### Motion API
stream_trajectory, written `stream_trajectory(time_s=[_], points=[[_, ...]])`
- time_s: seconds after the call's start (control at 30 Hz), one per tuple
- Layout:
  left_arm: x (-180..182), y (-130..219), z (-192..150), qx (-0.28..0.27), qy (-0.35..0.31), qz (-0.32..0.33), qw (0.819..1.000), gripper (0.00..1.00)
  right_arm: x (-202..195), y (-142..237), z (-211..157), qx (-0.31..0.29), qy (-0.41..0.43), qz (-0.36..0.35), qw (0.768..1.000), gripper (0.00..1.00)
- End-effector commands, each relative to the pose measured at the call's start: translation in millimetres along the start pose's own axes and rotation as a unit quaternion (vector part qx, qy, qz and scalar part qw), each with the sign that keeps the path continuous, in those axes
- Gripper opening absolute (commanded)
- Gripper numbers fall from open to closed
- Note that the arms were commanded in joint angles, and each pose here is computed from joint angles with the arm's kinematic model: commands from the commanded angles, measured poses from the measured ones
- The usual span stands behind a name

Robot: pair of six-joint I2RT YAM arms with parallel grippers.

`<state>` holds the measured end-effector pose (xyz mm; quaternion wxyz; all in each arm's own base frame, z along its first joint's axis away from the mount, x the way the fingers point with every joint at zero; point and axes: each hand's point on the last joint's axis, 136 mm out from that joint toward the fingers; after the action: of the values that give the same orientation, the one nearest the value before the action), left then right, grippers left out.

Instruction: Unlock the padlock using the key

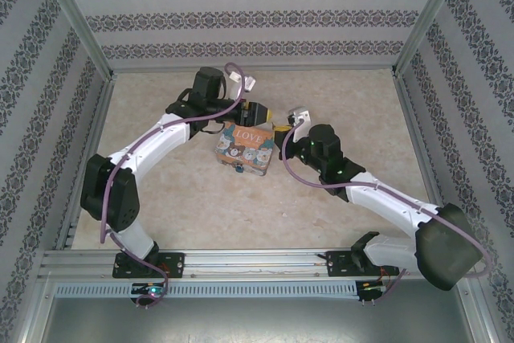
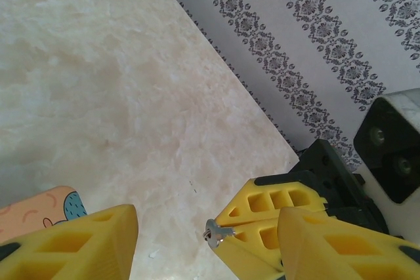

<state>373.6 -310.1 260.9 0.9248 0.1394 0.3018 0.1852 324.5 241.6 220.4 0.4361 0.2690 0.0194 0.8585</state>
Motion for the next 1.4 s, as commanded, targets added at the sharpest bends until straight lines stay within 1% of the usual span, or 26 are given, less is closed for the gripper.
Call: stream_trajectory(time_s=[0.0,0.13,0.23,0.43,0.6,0.77,0.8,0.83,0.87,0.97,1.17,1.27,1.37], points=[[-14.7,-7.4,6.6,0.000,0.004,-0.025,1.000,0.57,14.7,-2.4,21.1,-0.034,0.003,0.019,0.999,0.00],[-14.1,-14.0,3.3,0.004,0.012,-0.029,1.000,0.54,15.3,-5.1,21.7,-0.035,0.001,0.021,0.999,0.00],[-15.0,-18.8,0.0,0.008,0.021,-0.035,0.999,0.48,15.7,-6.7,22.0,-0.035,0.001,0.022,0.999,0.00],[-14.6,-24.5,-3.6,0.010,0.029,-0.037,0.999,0.34,14.8,-8.2,21.3,-0.034,-0.003,0.020,0.999,0.00],[-13.2,-26.6,-5.0,0.009,0.034,-0.036,0.999,0.18,14.7,-8.6,19.7,-0.031,-0.005,0.021,0.999,0.00],[-10.1,-24.3,-2.4,0.003,0.028,-0.021,0.999,0.10,11.9,-7.2,17.2,-0.029,-0.013,0.017,0.999,0.00],[-9.4,-23.1,-1.2,0.001,0.025,-0.017,1.000,0.06,11.1,-6.7,16.5,-0.027,-0.016,0.018,0.999,0.00],[-10.2,-22.0,-0.3,0.000,0.020,-0.017,1.000,0.01,10.4,-5.9,16.9,-0.027,-0.020,0.020,0.999,0.02],[-9.3,-18.4,0.7,0.002,0.012,-0.013,1.000,0.00,9.8,-4.5,17.1,-0.023,-0.023,0.025,0.999,0.08],[-2.6,-3.2,6.1,0.012,-0.002,0.011,1.000,0.00,1.9,3.7,18.4,-0.007,-0.044,0.037,0.998,0.24],[0.3,27.1,17.9,0.016,-0.029,0.014,0.999,0.00,-2.4,24.2,36.6,0.002,-0.093,0.104,0.990,0.52],[-3.2,37.2,22.9,0.019,-0.036,0.002,0.999,0.00,2.2,29.0,46.6,0.000,-0.110,0.137,0.984,0.58],[-8.1,43.0,28.1,0.020,-0.039,-0.012,0.999,0.00,15.6,30.4,59.8,-0.012,-0.129,0.186,0.974,0.60]])
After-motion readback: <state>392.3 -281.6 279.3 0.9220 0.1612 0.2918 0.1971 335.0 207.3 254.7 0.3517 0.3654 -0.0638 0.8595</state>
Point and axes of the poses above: each hand's point on the last joint's axis, 136 mm out from that joint toward the fingers, its own y axis back along the fingers, its own x axis along the line the jaws close on, z = x × y, and after that the axes turned 11 degrees about -y, right-handed
